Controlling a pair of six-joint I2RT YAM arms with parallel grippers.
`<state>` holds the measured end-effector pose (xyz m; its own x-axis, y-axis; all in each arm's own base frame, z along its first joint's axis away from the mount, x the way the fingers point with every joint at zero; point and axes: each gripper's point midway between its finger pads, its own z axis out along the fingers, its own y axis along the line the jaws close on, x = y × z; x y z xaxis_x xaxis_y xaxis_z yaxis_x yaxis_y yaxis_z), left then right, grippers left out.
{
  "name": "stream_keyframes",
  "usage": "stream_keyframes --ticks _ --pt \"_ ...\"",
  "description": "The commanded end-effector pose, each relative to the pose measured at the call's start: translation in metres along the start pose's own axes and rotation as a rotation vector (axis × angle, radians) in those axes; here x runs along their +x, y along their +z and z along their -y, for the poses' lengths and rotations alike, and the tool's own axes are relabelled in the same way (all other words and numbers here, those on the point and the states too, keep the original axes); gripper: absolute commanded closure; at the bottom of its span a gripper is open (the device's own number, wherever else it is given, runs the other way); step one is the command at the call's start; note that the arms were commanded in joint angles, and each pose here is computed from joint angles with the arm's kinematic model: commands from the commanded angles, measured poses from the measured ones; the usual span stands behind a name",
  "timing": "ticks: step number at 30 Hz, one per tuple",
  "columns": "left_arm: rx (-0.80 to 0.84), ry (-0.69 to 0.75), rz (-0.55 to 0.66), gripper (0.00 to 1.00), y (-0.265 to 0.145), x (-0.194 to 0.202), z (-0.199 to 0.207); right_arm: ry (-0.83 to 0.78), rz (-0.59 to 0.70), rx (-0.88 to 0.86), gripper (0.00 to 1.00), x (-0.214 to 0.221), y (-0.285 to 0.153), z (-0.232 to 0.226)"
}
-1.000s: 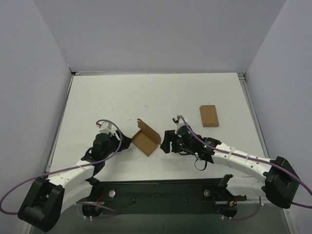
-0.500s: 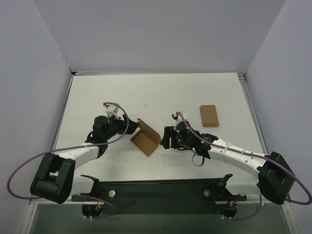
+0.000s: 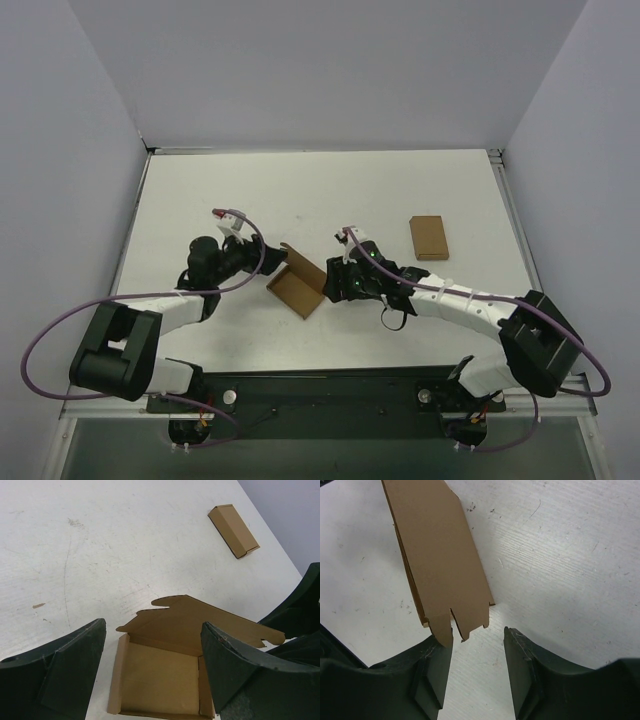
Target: Fold the paper box
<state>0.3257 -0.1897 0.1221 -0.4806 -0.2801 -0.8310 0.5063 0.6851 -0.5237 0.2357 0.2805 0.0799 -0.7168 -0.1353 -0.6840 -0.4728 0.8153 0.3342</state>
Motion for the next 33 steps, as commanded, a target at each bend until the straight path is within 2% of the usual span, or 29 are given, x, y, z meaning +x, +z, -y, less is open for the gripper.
stream_keyframes --ticks 1,9,16,18,25,29,33 --pt "0.033 0.050 0.044 0.14 -0.004 -0.011 0.005 -0.056 0.064 -0.039 0.56 -0.026 0.007 -0.007" --pt "0.006 0.015 0.053 0.14 -0.026 0.000 0.007 -0.150 0.107 -0.130 0.75 -0.032 0.015 -0.008" --pt "-0.015 0.021 0.064 0.14 -0.042 0.004 0.010 -0.187 0.130 -0.226 0.97 -0.032 0.015 0.000" --pt "-0.035 0.026 0.062 0.13 -0.043 0.003 0.007 -0.195 0.128 -0.248 1.00 -0.032 0.015 0.001" --pt "-0.001 0.036 0.060 0.13 -0.040 -0.006 0.014 -0.251 0.128 -0.352 1.00 -0.033 -0.005 -0.014" --pt "0.034 0.048 0.053 0.12 -0.041 -0.006 0.021 -0.289 0.084 -0.405 1.00 -0.029 -0.025 -0.022" --pt "0.004 0.057 0.061 0.12 -0.043 -0.007 0.015 -0.300 0.068 -0.461 1.00 -0.029 -0.042 -0.029"
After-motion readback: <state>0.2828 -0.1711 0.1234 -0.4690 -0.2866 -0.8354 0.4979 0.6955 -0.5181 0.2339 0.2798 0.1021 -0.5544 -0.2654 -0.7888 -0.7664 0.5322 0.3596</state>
